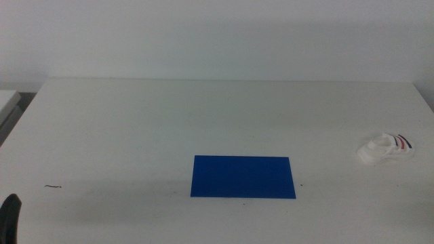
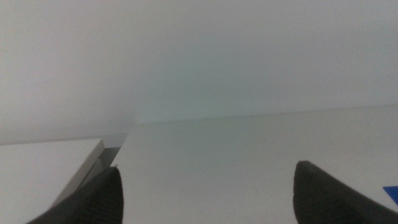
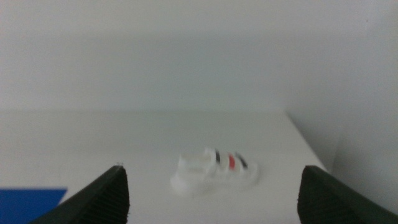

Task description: Use one arm to grab the shoe from the table and place it on the mat.

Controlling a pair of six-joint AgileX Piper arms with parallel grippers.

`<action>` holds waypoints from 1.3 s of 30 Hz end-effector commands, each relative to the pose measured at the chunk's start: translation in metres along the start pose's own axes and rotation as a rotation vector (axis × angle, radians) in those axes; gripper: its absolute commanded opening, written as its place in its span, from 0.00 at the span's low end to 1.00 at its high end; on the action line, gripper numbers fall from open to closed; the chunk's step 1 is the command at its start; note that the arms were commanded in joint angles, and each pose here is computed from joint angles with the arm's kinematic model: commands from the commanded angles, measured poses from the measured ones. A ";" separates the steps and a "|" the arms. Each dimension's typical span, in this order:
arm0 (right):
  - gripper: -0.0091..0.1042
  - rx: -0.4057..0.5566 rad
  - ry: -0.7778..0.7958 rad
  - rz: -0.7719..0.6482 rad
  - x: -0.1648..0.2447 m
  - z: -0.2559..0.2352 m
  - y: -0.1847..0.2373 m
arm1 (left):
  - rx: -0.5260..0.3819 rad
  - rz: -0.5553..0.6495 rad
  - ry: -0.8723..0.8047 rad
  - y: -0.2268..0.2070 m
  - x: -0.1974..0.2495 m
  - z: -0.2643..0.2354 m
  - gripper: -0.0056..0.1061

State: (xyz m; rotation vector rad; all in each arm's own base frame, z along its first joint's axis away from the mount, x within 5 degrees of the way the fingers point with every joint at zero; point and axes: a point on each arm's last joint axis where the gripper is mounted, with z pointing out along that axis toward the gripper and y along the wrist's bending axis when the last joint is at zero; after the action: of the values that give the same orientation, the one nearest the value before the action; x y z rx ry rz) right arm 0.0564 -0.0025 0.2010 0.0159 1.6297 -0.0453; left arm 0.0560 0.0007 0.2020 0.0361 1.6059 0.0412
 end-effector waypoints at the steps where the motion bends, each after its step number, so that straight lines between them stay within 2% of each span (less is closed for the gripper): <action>1: 0.90 0.001 0.034 0.001 0.003 0.000 0.000 | 0.002 -0.007 -0.007 0.000 -0.001 0.000 0.89; 7: 0.90 -0.001 0.113 0.034 -0.046 -0.006 -0.001 | 0.002 -0.007 -0.007 0.000 -0.001 0.000 0.89; 13: 0.90 -0.001 0.162 0.035 -0.107 0.016 -0.002 | 0.002 -0.007 -0.007 0.000 -0.001 0.000 0.89; 16: 0.90 -0.010 0.295 0.062 -0.134 0.035 -0.001 | 0.002 -0.007 -0.007 0.000 -0.001 0.000 0.89; 21: 0.90 -0.043 0.627 0.160 -0.156 0.073 0.005 | 0.002 -0.007 -0.007 0.000 -0.001 0.000 0.89; 24: 0.90 0.050 0.798 0.355 -0.160 0.105 0.005 | 0.002 -0.007 -0.007 0.000 -0.001 0.000 0.89; 26: 0.90 0.188 0.885 0.525 -0.160 0.127 0.002 | 0.002 -0.007 -0.007 0.000 -0.001 0.000 0.89; 28: 0.90 0.291 0.897 0.628 -0.158 0.147 -0.001 | 0.002 -0.007 -0.007 0.000 -0.001 0.000 0.89; 30: 0.90 0.333 0.901 0.728 -0.153 0.166 0.000 | 0.002 -0.007 -0.007 0.000 -0.001 0.000 0.89; 32: 0.90 0.375 0.942 0.767 -0.143 0.182 0.001 | 0.002 -0.007 -0.007 0.000 -0.001 0.000 0.89; 36: 0.90 0.456 1.017 0.736 -0.119 0.216 -0.006 | 0.002 -0.007 -0.007 0.000 -0.001 0.000 0.89; 39: 0.90 0.532 1.045 0.830 -0.107 0.235 -0.005 | 0.002 -0.007 -0.007 0.000 -0.001 0.000 0.89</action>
State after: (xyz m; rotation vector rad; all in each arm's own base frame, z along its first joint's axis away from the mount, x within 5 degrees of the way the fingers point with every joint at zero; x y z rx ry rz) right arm 0.2872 -0.0114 0.2991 1.2336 2.4873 0.2244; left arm 0.0560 0.0007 0.2020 0.0361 1.6059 0.0412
